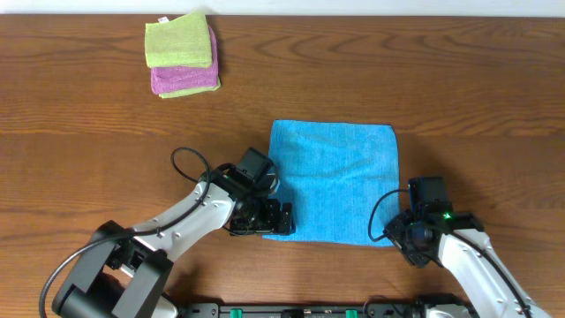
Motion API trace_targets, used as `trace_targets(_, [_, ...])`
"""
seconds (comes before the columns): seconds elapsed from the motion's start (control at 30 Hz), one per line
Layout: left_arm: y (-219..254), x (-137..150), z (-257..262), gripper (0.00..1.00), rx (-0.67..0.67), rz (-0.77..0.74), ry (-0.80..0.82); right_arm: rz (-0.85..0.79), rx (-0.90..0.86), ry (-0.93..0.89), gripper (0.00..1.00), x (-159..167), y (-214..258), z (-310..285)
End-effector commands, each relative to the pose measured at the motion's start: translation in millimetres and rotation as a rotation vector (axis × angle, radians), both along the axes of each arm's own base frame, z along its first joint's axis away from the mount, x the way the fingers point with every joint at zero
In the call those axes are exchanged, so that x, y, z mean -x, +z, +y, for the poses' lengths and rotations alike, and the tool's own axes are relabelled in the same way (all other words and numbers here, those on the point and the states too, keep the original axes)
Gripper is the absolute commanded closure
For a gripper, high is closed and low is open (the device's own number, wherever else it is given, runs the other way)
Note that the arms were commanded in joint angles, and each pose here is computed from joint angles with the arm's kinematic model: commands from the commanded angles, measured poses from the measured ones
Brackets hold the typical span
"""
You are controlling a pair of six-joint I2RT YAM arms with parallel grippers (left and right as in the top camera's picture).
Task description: Fold the cloth
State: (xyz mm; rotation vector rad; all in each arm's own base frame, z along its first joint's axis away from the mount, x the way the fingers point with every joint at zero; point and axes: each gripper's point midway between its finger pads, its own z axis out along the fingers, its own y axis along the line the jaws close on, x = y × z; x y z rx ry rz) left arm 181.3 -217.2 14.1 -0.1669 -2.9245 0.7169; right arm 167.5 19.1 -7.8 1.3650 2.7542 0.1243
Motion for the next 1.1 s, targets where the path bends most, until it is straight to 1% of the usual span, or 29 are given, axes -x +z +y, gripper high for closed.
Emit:
trace_targets(0.0, [-12.1, 2.3, 12.3, 0.05, -0.073, -0.005, -0.001, 0.051, 0.026, 0.005, 0.6, 15.7, -15.6, -6.7])
trace_targets(0.03, [-12.1, 2.3, 12.3, 0.05, -0.073, -0.004, -0.001, 0.049, 0.021, 0.006, 0.66, 15.2, -15.6, -5.9])
trace_targets(0.1, [-12.0, 2.3, 12.3, 0.04, -0.073, -0.004, -0.001, 0.049, 0.021, 0.006, 0.9, 15.2, -15.6, -5.9])
trace_targets(0.13, [-12.0, 2.4, 12.3, 0.01, -0.073, -0.004, -0.001, 0.049, 0.021, 0.006, 0.96, 15.2, -15.6, -5.9])
trace_targets(0.17, [-12.0, 2.5, 12.3, 0.1, -0.073, -0.003, -0.001, 0.049, 0.018, 0.006, 0.98, 15.3, -15.6, -5.3])
trace_targets(0.2, [-11.9, 2.6, 12.2, 0.23, -0.072, -0.003, 0.0, 0.049, 0.013, 0.006, 0.98, 15.3, -15.6, -4.4])
trace_targets(0.27, [-11.4, 3.4, 11.3, 0.34, -0.066, 0.002, -0.001, 0.05, 0.006, 0.007, 0.99, 15.3, -15.5, -3.4])
trace_targets(0.3, [-10.9, 4.0, 10.3, 0.44, -0.06, 0.006, -0.002, 0.05, 0.006, 0.007, 0.99, 15.4, -15.5, -3.3])
trace_targets(0.33, [-10.4, 4.7, 9.4, 0.64, -0.055, 0.013, 0.004, 0.05, 0.006, 0.007, 0.99, 15.4, -15.5, -3.3])
trace_targets(0.37, [-10.3, 5.0, 9.4, 0.74, -0.056, 0.02, 0.013, 0.05, 0.006, 0.007, 0.98, 15.3, -15.5, -3.3])
trace_targets(0.4, [-9.9, 6.2, 8.9, 0.79, -0.054, 0.03, 0.02, 0.05, 0.006, 0.007, 0.98, 15.4, -15.5, -3.3])
trace_targets(0.5, [-8.2, 10.5, 7.0, 0.78, -0.039, 0.054, 0.019, 0.05, 0.006, 0.007, 0.98, 15.4, -15.5, -3.3])
trace_targets(0.57, [-8.2, 14.0, 8.8, 0.72, -0.046, 0.07, 0.019, 0.05, 0.006, 0.007, 0.99, 15.4, -15.5, -3.3])
trace_targets(0.6, [-8.4, 15.7, 10.0, 0.73, -0.051, 0.077, 0.019, 0.05, 0.006, 0.007, 0.98, 15.3, -15.5, -3.3])
trace_targets(0.63, [-8.6, 16.8, 11.0, 0.86, -0.056, 0.081, 0.019, 0.05, 0.006, 0.007, 0.98, 15.4, -15.5, -3.3])
trace_targets(0.67, [-8.8, 17.0, 11.5, 0.92, -0.059, 0.082, 0.019, 0.05, 0.006, 0.007, 0.98, 15.3, -15.5, -3.3])
trace_targets(0.8, [-8.8, 16.7, 11.4, 0.9, -0.059, 0.081, 0.02, 0.05, 0.007, 0.007, 0.99, 15.3, -15.5, -3.4])
trace_targets(0.83, [-8.8, 16.7, 11.5, 0.89, -0.059, 0.081, 0.02, 0.05, 0.007, 0.007, 0.98, 15.3, -15.5, -3.4])
trace_targets(0.87, [-8.9, 16.9, 11.6, 0.8, -0.06, 0.081, 0.02, 0.049, 0.007, 0.007, 0.98, 15.2, -15.5, -3.4])
trace_targets(0.9, [-9.1, 16.7, 11.9, 0.76, -0.061, 0.08, 0.02, 0.049, 0.007, 0.007, 0.98, 15.2, -15.5, -3.4])
trace_targets(0.93, [-9.6, 16.1, 12.6, 0.81, -0.066, 0.076, 0.02, 0.049, 0.007, 0.007, 0.98, 15.1, -15.5, -3.4])
trace_targets(0.97, [-10.5, 15.1, 14.1, 0.9, -0.077, 0.069, 0.021, 0.049, 0.007, 0.007, 0.99, 15.1, -15.5, -3.4])
trace_targets(1.0, [-11.5, 14.1, 15.7, 0.94, -0.088, 0.063, 0.024, 0.049, 0.007, 0.007, 0.98, 15.1, -15.5, -3.4])
trace_targets(1.07, [-13.4, 12.6, 18.1, 0.94, -0.105, 0.052, 0.029, 0.049, 0.007, 0.007, 0.98, 15.1, -15.5, -3.4])
